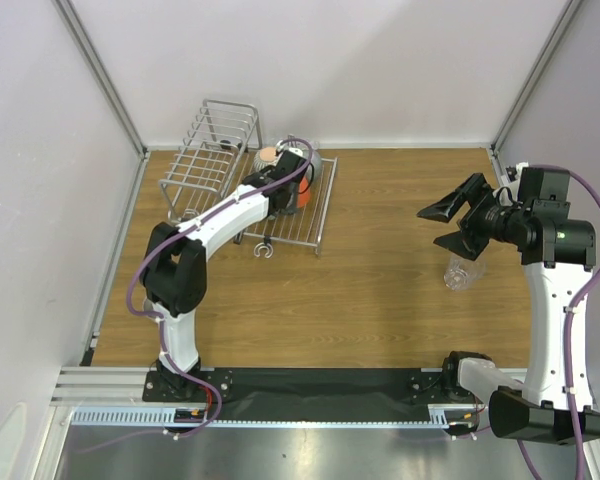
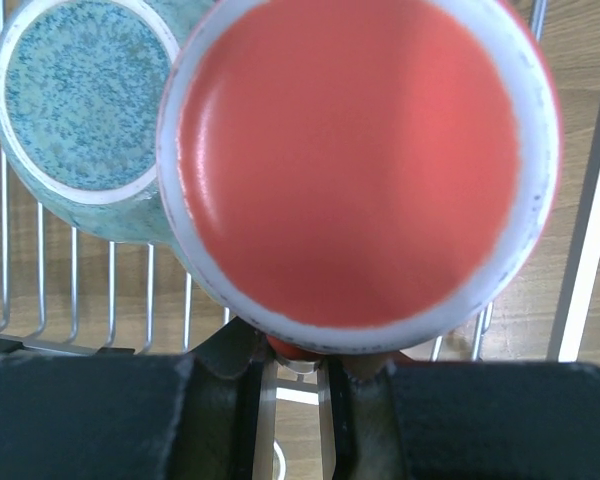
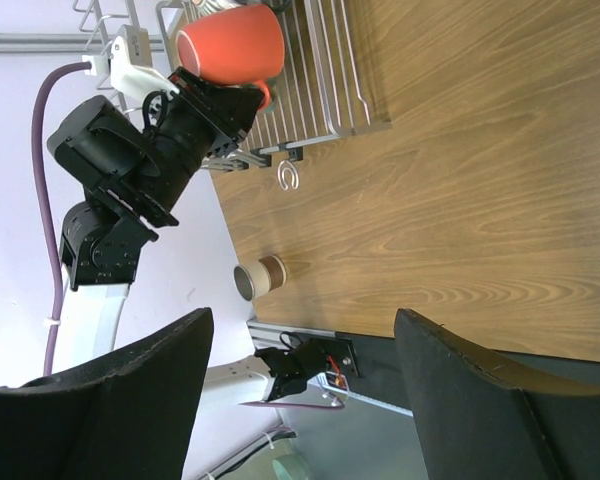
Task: Load the cups into the dish rack
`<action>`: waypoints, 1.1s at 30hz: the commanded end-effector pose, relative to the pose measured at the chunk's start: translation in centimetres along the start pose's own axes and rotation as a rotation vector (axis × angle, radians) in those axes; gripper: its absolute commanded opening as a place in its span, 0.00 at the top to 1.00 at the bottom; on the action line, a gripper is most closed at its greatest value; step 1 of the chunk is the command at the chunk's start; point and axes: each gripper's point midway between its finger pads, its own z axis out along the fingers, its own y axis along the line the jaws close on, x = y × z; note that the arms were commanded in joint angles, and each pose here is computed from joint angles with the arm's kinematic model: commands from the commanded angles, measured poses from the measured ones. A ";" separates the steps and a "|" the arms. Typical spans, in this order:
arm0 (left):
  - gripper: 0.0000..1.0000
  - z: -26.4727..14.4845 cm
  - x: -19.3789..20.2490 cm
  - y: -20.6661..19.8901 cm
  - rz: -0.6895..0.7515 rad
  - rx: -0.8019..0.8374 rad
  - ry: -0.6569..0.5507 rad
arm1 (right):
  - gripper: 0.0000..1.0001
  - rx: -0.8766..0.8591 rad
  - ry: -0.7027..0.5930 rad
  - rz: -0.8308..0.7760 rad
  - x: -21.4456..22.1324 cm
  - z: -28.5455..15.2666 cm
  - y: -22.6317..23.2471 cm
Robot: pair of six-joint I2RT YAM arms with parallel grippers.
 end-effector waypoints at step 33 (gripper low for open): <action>0.54 2.8 0.4 -1.2 0.065 -0.098 0.027 | 0.21 -0.036 0.008 -0.030 0.0 -0.3 0.7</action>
